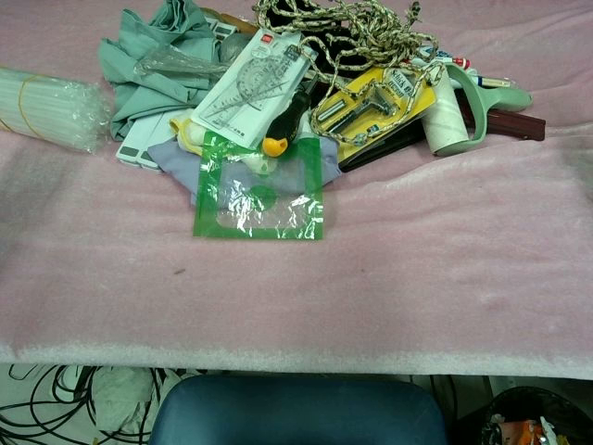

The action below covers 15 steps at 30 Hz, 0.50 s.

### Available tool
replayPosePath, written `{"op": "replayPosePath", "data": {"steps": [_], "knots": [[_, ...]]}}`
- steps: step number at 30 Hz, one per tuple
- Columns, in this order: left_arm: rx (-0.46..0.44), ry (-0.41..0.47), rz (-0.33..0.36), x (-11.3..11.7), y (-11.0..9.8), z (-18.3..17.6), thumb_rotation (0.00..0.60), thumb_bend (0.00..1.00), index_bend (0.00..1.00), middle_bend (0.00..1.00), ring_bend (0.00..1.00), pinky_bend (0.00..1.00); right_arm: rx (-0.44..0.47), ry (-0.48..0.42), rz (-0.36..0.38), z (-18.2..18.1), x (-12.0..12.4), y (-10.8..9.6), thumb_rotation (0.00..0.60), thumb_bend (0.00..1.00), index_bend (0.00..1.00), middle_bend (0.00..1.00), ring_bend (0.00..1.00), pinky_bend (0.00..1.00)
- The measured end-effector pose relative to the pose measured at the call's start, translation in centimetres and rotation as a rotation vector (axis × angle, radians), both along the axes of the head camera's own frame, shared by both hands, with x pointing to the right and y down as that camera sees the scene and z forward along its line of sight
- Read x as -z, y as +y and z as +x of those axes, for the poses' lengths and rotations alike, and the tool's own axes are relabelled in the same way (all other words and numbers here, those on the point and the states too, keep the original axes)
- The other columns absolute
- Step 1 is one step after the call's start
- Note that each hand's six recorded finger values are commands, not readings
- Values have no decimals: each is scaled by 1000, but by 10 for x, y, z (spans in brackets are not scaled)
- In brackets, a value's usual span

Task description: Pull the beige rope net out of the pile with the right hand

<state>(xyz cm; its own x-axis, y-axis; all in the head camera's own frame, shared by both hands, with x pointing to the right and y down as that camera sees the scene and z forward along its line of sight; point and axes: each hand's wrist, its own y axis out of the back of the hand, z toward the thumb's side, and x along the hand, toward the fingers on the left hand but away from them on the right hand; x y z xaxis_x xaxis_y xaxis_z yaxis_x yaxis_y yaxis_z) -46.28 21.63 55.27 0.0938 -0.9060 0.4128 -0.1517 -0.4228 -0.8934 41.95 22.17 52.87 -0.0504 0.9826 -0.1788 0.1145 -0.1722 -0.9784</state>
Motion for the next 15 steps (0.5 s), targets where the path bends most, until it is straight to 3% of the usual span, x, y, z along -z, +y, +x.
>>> {"op": "replayPosePath", "data": {"steps": [15], "knots": [[2,2,8,1,0,-1,600,0,0,0,0,0,3,-33,-15,-8,0,-1,600,96,0,0,0,221]]}}
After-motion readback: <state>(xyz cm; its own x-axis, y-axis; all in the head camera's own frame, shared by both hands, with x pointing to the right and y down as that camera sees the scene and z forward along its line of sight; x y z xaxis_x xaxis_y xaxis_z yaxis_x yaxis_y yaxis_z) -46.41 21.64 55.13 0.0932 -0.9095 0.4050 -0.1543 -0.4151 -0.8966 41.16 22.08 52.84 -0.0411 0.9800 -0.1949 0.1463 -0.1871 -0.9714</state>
